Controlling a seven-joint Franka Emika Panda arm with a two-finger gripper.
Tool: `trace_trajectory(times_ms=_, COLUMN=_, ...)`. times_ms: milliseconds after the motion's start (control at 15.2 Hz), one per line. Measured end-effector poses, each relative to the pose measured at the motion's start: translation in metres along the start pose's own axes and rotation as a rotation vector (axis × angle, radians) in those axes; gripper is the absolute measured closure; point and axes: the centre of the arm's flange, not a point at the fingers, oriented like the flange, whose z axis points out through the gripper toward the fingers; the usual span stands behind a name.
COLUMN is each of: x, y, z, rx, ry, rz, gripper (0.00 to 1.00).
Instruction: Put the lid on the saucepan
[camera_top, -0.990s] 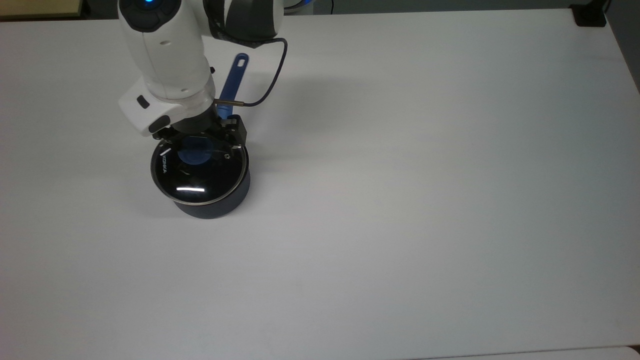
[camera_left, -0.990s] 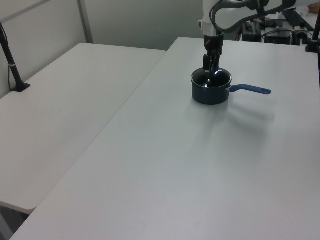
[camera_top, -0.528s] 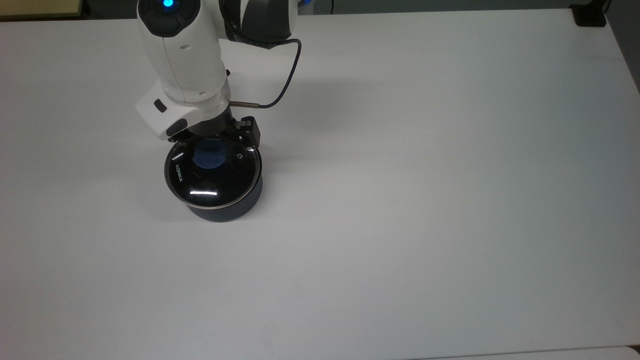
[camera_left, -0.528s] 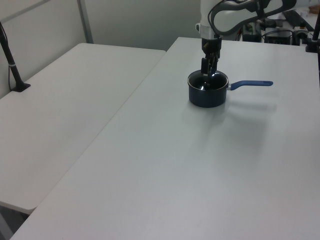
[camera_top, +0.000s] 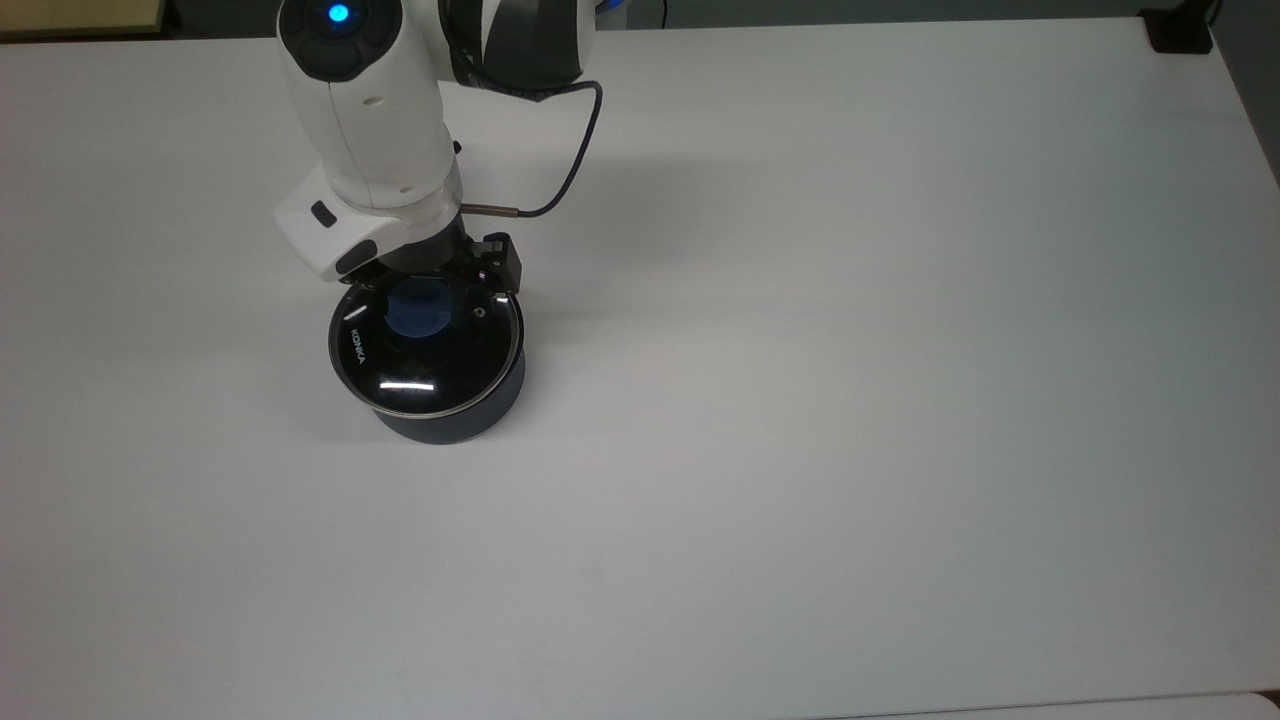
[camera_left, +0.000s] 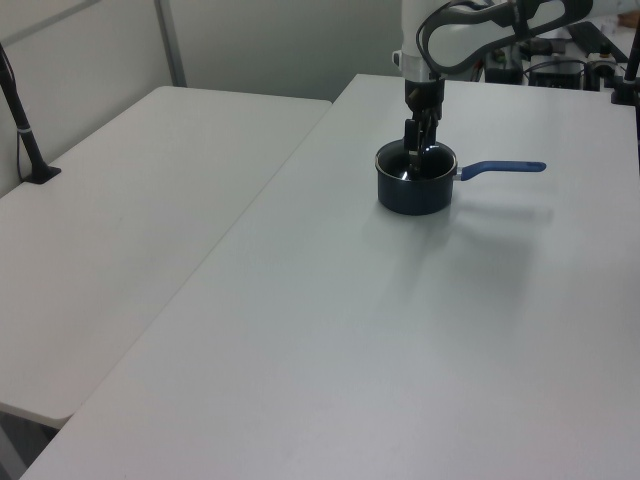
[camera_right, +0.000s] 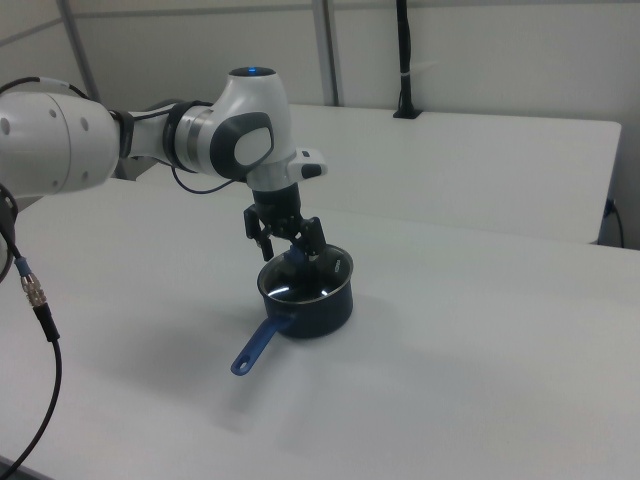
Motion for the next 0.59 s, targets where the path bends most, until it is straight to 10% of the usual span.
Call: trace_trajectory(times_ms=594, x=-0.082, y=-0.023, z=-0.088, rx=-0.014, ry=-0.100, rz=-0.073, gripper=0.00)
